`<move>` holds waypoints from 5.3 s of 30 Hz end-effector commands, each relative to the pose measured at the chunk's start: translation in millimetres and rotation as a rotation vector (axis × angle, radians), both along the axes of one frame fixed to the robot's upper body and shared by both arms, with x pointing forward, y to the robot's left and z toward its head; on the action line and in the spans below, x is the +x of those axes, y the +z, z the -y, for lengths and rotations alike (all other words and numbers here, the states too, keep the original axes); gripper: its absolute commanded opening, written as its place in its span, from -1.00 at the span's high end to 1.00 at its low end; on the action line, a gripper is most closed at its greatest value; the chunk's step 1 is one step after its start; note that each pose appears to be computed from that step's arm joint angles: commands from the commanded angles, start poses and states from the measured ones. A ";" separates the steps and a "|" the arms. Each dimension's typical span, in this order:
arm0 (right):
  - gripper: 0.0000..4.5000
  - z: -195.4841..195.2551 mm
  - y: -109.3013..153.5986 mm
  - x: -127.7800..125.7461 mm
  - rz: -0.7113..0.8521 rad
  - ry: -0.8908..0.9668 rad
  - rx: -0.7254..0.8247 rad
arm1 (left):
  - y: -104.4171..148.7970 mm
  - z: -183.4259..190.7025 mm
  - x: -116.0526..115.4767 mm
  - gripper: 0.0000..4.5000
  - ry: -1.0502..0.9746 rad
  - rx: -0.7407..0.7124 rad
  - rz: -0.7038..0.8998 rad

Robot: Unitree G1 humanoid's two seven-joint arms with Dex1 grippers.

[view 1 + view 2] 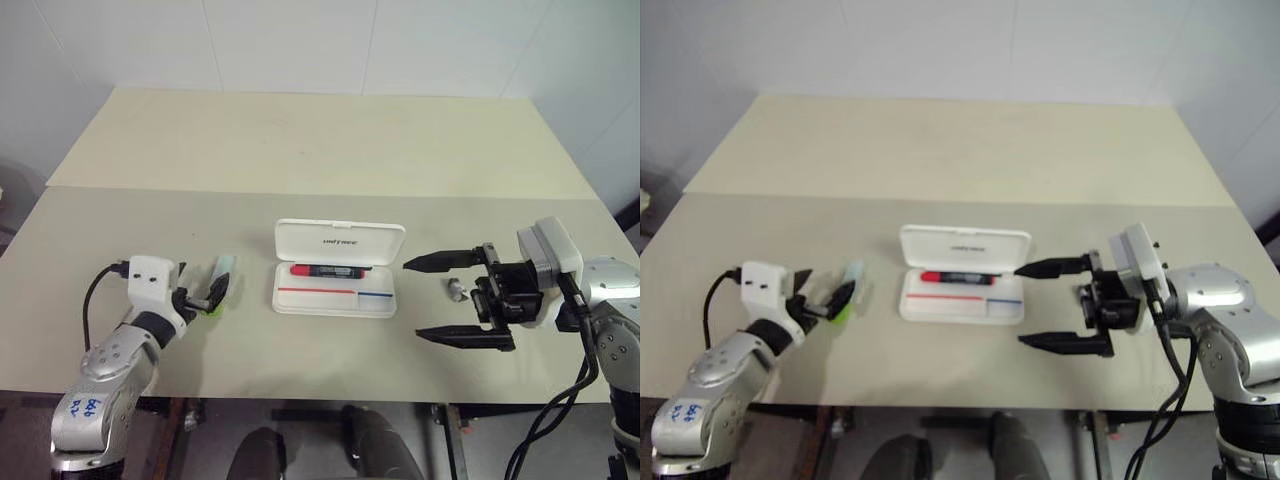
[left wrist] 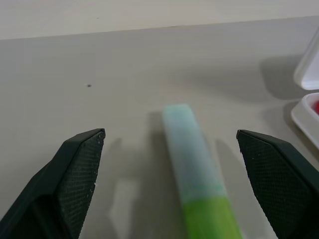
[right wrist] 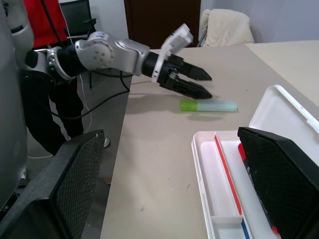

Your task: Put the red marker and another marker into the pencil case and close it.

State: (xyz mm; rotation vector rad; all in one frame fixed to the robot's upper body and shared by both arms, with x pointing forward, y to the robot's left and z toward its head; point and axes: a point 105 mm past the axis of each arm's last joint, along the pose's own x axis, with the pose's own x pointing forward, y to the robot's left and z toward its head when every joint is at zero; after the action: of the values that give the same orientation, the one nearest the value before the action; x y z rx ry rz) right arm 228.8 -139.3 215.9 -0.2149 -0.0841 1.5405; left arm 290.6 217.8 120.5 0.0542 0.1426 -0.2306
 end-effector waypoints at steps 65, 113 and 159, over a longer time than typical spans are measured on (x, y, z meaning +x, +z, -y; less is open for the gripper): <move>-1.00 42.0 -14.4 -10.2 0.031 -0.246 0.130 | 78.1 133.6 -8.6 0.51 -1.235 0.307 0.337; -1.00 31.3 -35.4 -9.9 0.017 -0.330 0.135 | 18.1 164.2 28.5 0.51 -1.329 0.615 0.070; -1.00 41.6 -46.1 -0.3 -0.018 -0.414 0.088 | 52.8 175.8 -23.4 -0.99 -1.407 0.423 0.221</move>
State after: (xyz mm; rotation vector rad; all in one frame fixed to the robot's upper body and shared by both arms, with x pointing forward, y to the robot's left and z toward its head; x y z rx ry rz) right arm 227.3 -176.6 166.1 -0.1096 -0.0858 1.1505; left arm 275.9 41.7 157.1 0.6319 -0.0196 -1.5815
